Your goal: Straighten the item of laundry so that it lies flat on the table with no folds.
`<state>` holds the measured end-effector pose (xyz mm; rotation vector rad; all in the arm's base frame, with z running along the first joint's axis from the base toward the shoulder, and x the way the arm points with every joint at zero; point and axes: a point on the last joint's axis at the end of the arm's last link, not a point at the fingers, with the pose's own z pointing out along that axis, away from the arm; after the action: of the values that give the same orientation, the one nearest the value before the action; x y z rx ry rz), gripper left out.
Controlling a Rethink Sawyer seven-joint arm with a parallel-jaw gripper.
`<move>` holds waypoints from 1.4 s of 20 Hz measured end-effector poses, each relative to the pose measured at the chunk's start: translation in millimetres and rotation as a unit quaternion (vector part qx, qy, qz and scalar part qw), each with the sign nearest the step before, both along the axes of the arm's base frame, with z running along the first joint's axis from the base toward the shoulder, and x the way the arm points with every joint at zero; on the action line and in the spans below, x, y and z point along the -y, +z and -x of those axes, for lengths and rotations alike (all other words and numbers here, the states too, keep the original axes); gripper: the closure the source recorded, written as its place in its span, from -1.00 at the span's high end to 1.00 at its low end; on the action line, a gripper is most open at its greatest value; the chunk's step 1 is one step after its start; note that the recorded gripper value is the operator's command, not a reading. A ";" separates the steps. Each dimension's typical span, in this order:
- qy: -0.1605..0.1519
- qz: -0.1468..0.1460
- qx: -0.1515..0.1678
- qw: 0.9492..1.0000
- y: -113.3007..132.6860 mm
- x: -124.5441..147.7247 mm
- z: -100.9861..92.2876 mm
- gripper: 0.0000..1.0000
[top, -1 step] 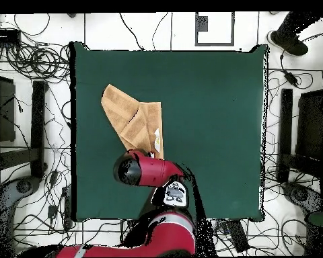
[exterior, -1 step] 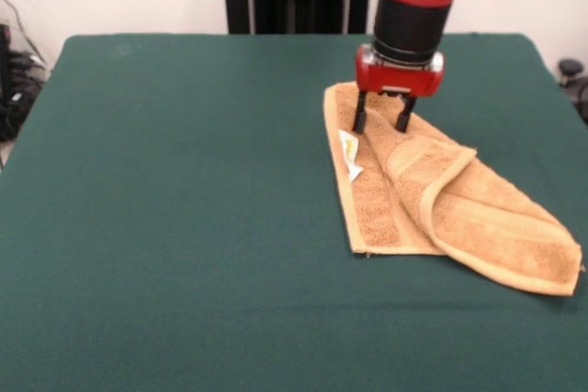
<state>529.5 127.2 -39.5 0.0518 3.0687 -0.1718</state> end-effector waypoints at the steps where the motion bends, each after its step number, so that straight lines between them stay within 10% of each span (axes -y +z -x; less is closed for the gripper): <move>1: 0.001 0.001 0.000 1.000 0.3 -0.3 -0.3 1.00; 27: 0.011 0.052 0.003 0.999 0.1 -14.3 -2.3 1.00; 28: 0.012 0.050 0.004 0.999 -0.5 -16.0 -3.2 -1.00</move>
<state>532.8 143.2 -40.0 0.0117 3.0470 -0.3229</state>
